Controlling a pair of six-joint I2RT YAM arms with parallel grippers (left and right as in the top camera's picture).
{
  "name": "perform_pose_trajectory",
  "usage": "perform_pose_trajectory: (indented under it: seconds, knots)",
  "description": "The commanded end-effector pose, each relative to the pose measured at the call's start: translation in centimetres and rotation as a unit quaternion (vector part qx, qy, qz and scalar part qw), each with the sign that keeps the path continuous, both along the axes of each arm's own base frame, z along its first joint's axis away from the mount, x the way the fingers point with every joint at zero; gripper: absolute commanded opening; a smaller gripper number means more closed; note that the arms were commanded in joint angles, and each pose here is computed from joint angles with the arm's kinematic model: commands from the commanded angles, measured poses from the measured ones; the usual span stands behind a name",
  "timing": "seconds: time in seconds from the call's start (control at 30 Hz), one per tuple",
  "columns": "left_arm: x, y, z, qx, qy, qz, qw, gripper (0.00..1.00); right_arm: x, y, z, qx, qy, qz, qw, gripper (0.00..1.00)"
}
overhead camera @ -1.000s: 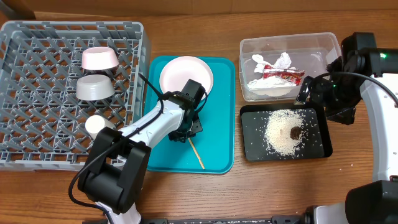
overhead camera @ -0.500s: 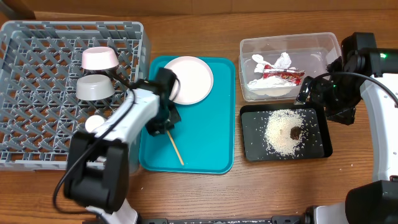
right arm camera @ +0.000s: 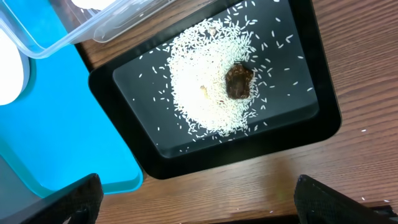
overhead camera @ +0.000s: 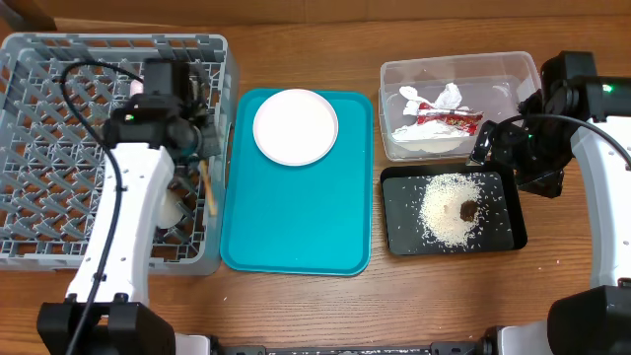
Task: Sort waste into correct bins and load items into the dishwasher
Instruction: 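Lower the chopstick into the rack's edge slot and release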
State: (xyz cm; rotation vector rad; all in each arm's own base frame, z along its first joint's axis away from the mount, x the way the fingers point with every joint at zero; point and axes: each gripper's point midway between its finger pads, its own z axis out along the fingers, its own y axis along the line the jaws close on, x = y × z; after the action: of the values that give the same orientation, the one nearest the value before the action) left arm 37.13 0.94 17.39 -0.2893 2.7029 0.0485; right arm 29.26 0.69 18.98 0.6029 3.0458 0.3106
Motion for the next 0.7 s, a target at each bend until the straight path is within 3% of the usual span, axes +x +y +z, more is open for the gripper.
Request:
perform_pose_trajectory:
  seconds: [0.0, 0.17, 0.33, 0.43, 0.47, 0.67]
  knots:
    - [1.2, 2.1, 0.5, 0.061, -0.009, -0.072, 0.995, 0.04, 0.4, -0.1, 1.3, -0.002, -0.028, 0.002, 1.0, 1.0]
    - [2.4, 2.1, -0.7, 0.063, -0.009, -0.082, 0.995, 0.09, 0.3, -0.1, 1.3, -0.002, -0.027, 0.002, 1.0, 1.0]
    - [2.5, 1.7, -2.1, 0.054, 0.012, -0.087, 0.995, 0.27, 0.3, 0.0, 1.3, -0.002, -0.027, 0.002, 1.0, 1.0]
    - [2.5, 1.3, -2.2, 0.043, 0.01, -0.089, 0.995, 0.3, 0.3, 0.0, 1.3, -0.002, -0.026, 0.002, 1.0, 1.0]
    - [2.6, 0.4, -2.2, 0.018, 0.007, -0.098, 0.995, 0.37, 0.3, 0.0, 1.3, -0.002, -0.026, 0.002, 1.0, 1.0]
    - [2.5, -4.6, -1.9, -0.07, -0.006, -0.158, 0.985, 0.42, 0.3, 0.0, 1.3, -0.002, -0.026, 0.002, 1.0, 1.0]
